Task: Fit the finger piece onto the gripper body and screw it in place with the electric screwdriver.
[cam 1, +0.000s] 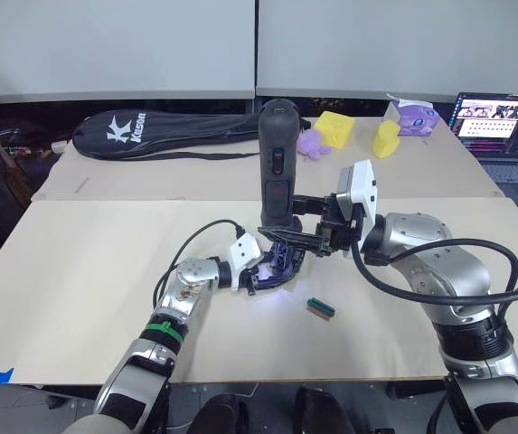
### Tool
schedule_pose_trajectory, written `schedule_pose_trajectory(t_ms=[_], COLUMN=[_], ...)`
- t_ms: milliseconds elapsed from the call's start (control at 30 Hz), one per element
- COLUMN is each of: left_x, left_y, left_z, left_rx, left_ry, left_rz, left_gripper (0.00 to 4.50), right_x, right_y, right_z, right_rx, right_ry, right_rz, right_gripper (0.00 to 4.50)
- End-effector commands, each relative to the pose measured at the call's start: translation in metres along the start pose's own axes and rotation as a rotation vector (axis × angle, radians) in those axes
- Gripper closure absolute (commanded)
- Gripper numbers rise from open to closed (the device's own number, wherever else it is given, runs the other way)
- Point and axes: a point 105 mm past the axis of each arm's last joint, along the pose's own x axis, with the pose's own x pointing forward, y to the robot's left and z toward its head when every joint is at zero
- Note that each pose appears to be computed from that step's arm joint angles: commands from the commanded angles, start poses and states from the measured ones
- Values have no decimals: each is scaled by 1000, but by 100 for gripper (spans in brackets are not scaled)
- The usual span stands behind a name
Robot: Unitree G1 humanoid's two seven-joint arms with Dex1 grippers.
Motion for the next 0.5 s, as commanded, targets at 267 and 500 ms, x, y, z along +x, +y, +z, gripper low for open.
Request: schedule_pose_trajectory(t_ms=[267, 500], left_x=[-4, -2], left_y=[8, 6], left_z=[13, 13], left_rx=[34, 32], left_ry=[-43, -47], left_rz=[28, 27], left_gripper=[222, 222], right_x=[-14, -18], right_y=[1, 1], right_z=[-55, -50], right_rx=[113, 103], right_ry=[212, 206], right_rz=[-43, -52], right_gripper=[257, 257])
